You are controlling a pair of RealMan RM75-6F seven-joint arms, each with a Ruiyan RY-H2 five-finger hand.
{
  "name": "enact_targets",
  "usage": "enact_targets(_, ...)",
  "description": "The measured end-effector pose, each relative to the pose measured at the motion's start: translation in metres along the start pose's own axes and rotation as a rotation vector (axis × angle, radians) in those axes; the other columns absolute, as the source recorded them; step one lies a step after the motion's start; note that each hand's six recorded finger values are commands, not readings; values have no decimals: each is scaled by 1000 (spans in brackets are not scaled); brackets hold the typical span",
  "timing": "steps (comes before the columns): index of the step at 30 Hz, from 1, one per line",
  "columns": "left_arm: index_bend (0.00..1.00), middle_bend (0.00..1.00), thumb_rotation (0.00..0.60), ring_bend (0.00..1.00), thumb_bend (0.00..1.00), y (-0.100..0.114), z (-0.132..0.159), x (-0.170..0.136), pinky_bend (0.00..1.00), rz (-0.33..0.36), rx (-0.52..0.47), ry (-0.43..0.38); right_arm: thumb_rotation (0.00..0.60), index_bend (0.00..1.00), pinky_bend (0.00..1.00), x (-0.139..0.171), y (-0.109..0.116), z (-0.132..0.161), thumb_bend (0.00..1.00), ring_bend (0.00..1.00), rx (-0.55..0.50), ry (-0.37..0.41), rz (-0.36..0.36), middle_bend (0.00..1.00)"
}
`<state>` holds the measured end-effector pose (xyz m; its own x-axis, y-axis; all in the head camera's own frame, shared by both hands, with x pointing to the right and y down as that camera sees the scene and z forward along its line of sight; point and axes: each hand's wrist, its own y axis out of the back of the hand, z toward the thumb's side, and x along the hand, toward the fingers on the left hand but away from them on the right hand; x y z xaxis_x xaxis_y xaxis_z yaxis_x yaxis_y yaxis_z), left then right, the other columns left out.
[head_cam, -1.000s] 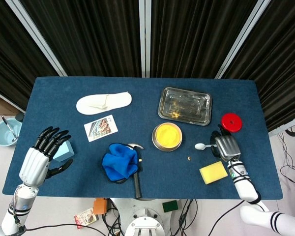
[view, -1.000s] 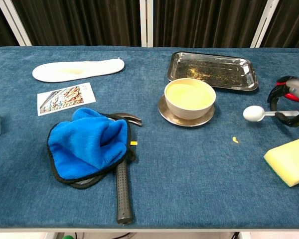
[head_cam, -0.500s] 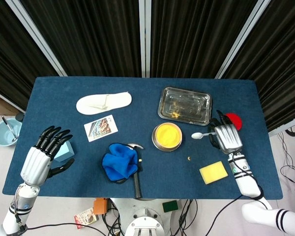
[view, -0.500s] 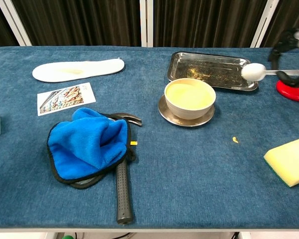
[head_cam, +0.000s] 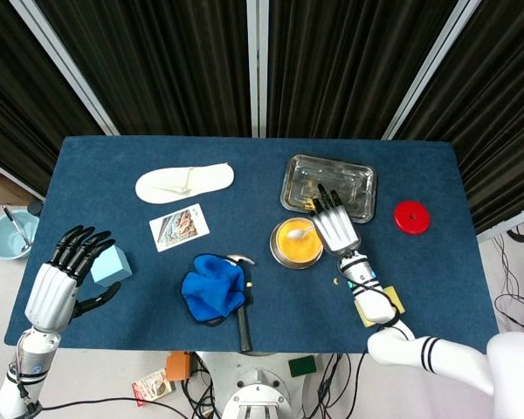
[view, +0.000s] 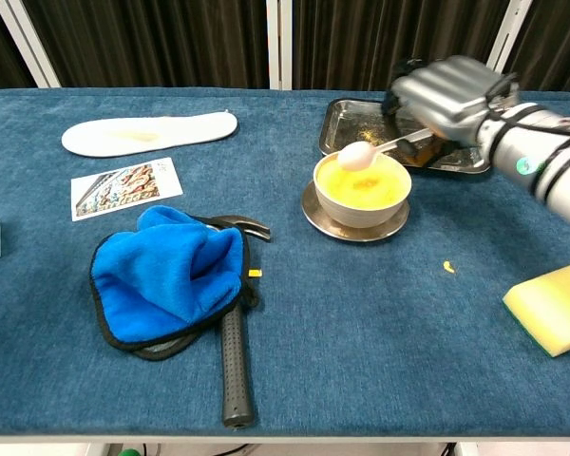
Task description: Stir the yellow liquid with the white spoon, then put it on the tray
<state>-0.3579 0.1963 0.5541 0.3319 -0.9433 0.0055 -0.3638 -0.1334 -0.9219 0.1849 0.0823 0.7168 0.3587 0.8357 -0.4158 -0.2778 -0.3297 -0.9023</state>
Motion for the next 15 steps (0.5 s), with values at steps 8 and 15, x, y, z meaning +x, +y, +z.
enact_targets(8, 180, 166, 600, 112, 167, -2, -5, -3, 118, 1, -7, 8, 600, 422, 168, 6, -7, 6, 478, 41, -26, 0, 20, 224)
enact_targets(15, 179, 166, 600, 112, 168, 0, -3, -2, 119, 7, -4, 1, 600, 405, 167, 16, -4, 2, 478, 40, -73, 5, 24, 221)
